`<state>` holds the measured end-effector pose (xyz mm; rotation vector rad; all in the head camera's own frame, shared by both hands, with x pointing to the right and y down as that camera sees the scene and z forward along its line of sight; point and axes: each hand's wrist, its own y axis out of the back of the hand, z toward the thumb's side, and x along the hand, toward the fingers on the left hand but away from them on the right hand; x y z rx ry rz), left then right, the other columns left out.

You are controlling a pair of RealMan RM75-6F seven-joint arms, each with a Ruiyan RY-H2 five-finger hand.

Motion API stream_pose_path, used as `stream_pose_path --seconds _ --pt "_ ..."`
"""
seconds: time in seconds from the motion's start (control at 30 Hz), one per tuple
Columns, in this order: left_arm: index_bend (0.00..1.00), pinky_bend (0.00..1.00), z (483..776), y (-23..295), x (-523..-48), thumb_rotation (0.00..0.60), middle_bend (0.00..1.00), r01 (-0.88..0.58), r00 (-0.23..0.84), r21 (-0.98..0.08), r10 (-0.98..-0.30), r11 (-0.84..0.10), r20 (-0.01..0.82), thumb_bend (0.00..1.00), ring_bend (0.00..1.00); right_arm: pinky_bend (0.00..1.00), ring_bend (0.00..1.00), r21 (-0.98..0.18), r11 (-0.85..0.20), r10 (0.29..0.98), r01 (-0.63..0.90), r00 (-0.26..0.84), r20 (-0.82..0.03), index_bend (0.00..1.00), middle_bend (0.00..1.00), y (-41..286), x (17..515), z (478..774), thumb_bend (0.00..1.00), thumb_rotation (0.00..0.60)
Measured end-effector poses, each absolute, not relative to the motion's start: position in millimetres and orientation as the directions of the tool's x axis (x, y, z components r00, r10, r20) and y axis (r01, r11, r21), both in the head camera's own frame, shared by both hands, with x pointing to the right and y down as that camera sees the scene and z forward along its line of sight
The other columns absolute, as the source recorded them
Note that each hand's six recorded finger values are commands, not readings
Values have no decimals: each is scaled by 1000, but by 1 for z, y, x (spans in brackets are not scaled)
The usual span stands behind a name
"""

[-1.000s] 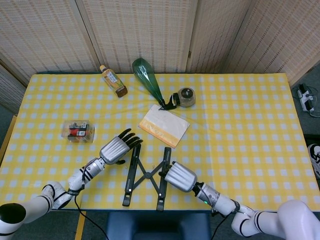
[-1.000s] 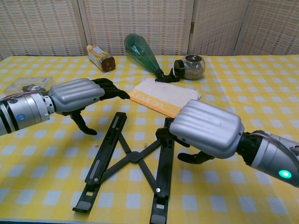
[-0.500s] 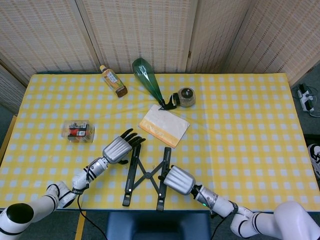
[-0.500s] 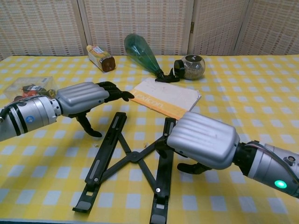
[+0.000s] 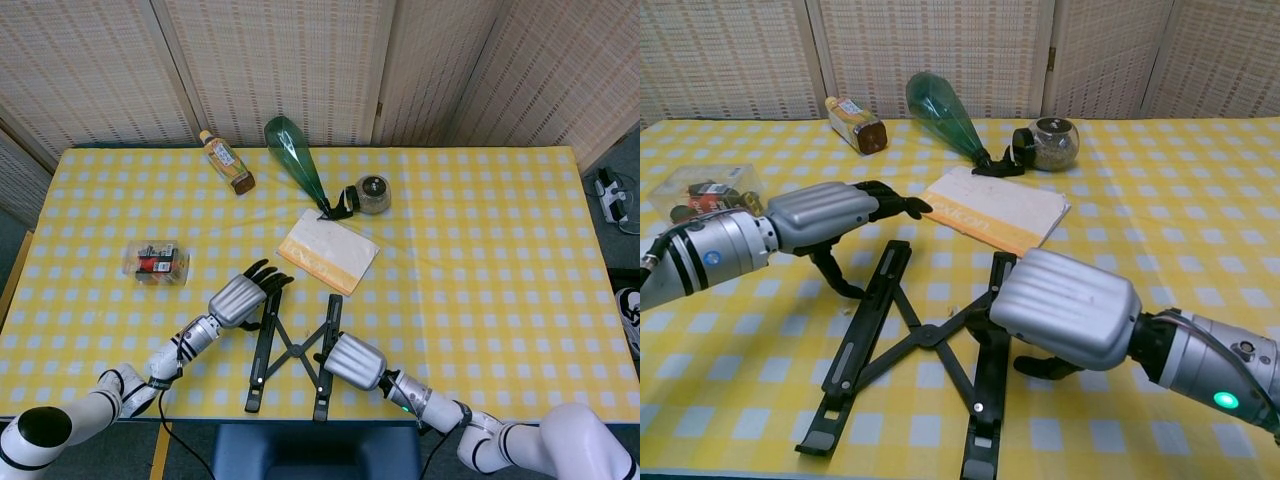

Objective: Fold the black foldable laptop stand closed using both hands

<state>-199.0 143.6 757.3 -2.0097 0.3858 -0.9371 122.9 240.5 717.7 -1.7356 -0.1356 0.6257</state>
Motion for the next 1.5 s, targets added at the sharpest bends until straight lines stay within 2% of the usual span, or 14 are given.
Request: stream_pose_path --seconds 0.33,1.17,1.23,1.33,1.43,1.5 --pt "74 45 757 150 -194 600 160 15 668 -769 -566 -639 484 100 114 802 804 -944 -241 411 -224 858 -308 493 713 242 110 721 326 600" --pt "44 11 750 159 -170 600 133 -55 688 -735 -559 -676 462 100 80 802 798 -959 -204 429 -196 863 -268 476 703 234 76 724 325 600" --pt "17 5 749 157 -172 600 115 -51 684 -741 -565 -669 462 100 58 801 757 -959 -207 427 -194 864 -267 405 655 234 77 722 325 600" --pt "0 0 746 152 -179 600 84 -62 670 -745 -581 -664 462 100 22 755 651 -958 -213 422 -192 866 -267 246 531 232 79 718 326 600" --pt "0 0 741 143 -188 600 57 -75 652 -751 -603 -656 461 100 1 629 522 -956 -228 408 -184 873 -265 129 391 231 80 710 327 600" --pt "0 0 737 139 -194 600 45 -86 640 -754 -616 -651 459 100 0 472 420 -953 -243 394 -183 879 -269 82 292 231 79 703 326 600"
